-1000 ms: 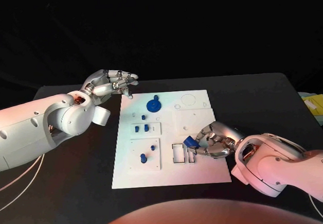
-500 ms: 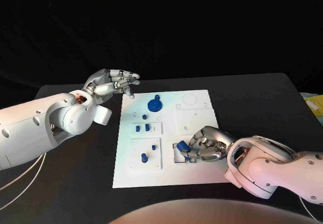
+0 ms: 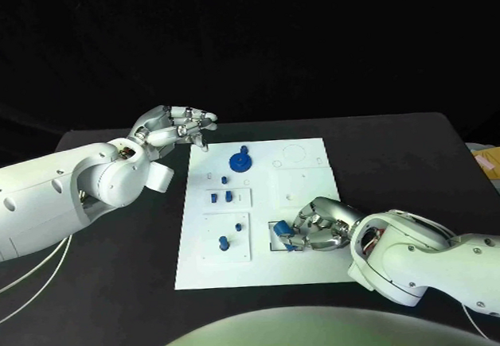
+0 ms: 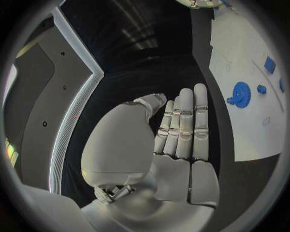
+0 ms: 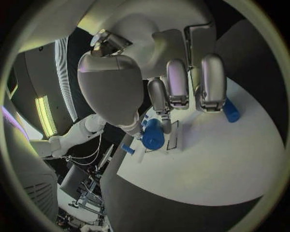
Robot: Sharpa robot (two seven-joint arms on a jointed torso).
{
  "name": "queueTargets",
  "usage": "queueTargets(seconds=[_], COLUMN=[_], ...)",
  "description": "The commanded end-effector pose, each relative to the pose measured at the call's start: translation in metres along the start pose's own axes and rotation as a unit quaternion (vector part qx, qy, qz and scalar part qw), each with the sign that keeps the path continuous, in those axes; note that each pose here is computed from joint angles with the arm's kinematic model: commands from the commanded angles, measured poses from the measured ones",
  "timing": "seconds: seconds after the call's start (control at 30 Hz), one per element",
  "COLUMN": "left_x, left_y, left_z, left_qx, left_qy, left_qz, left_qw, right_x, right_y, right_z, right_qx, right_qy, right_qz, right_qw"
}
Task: Assemble the parts on the task board
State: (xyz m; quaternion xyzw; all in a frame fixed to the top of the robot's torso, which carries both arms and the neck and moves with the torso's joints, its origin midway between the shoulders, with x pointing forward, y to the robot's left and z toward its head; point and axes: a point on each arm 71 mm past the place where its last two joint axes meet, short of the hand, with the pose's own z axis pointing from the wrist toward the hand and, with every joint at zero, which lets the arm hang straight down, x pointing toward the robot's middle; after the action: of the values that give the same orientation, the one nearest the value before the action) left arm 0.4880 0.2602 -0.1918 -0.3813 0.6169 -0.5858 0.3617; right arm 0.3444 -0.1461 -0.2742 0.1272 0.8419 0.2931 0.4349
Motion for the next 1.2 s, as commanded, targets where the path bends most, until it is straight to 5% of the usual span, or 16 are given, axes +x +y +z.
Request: queueTargets(seconds=[0.03,0.87,1.2], left_x=[0.0024,0.0008,-0.0009], left_y=[-0.0016,-0.0014,-0.0011], left_z=[0.0004,-0.0011,-0.0022], left_qx=[0.007,0.003,0.001], left_qy=[0.008,0.007,0.005], left_qz=[-0.005,-0.005,-0.004], left_qw=[1.000,1.000,1.000], right_x=[0.001,0.003,0.001], right_y=[0.000,0.006,0.007], right_z=[0.001,0.004,-0.009], right_qx=[0.004,-0.009,-0.028], right_qy=[0.001,-0.003,-0.004], right_qz=[-0.018,-0.033,-0.036], right_qw=[1.000,0.999,0.999])
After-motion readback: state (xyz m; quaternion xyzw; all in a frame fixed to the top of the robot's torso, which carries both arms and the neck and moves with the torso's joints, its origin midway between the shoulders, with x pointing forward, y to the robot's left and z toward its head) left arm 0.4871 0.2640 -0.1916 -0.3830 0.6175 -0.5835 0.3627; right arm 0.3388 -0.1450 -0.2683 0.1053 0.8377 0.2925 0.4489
